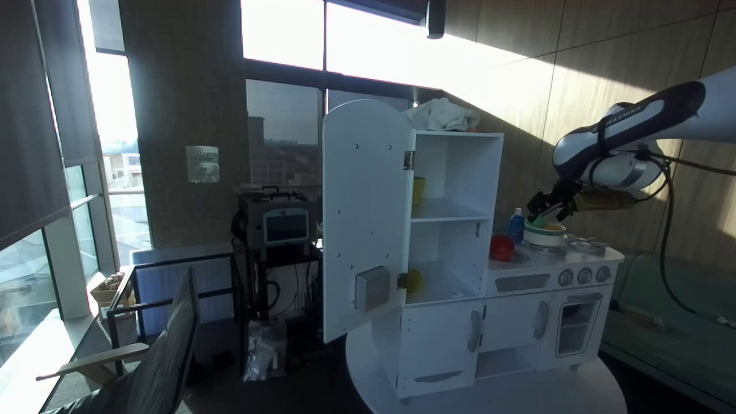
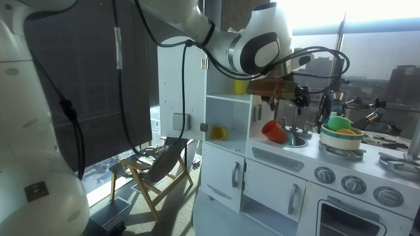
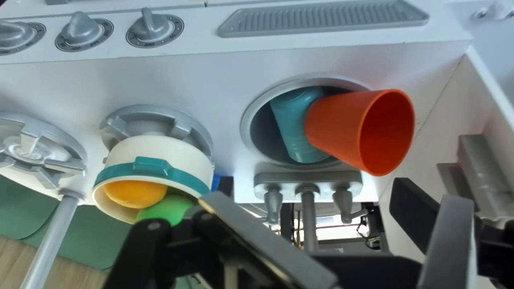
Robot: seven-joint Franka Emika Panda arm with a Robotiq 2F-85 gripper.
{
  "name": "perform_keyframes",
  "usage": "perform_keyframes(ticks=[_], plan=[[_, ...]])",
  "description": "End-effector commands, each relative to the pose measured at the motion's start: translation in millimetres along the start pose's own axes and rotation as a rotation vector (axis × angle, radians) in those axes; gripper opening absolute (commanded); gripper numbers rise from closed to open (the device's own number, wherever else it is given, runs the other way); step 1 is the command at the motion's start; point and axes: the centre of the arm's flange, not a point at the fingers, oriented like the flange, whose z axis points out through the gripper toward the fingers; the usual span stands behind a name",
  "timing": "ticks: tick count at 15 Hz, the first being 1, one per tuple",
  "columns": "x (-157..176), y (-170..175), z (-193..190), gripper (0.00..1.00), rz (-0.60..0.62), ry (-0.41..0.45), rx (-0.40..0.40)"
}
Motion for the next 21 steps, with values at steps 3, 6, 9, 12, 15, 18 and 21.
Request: perform_keyframes(ticks=[3,6,9,12,15,18,21], plan=[[-45.6,-47.3,-91.8,1.0,-0.214,-0.072,0.222],[-57.6,-78.7,-107.7,1.0,-0.335,-0.149,0.329],[-66.4,-113.9,-107.4,1.0,-0.459,-0.221,0.437],[-77.0,-148.1,-95.1,1.0,-0.593,-0.294,0.519],[-90.6,-166.3,-74.1,1.0,-0.665,-0.317,0.558],[-94.2,-166.5,-67.9,1.0,-0.673,-0.323,0.536],[-100.1,-167.2,-58.0,1.0,-0.704,-0.309,0.535]])
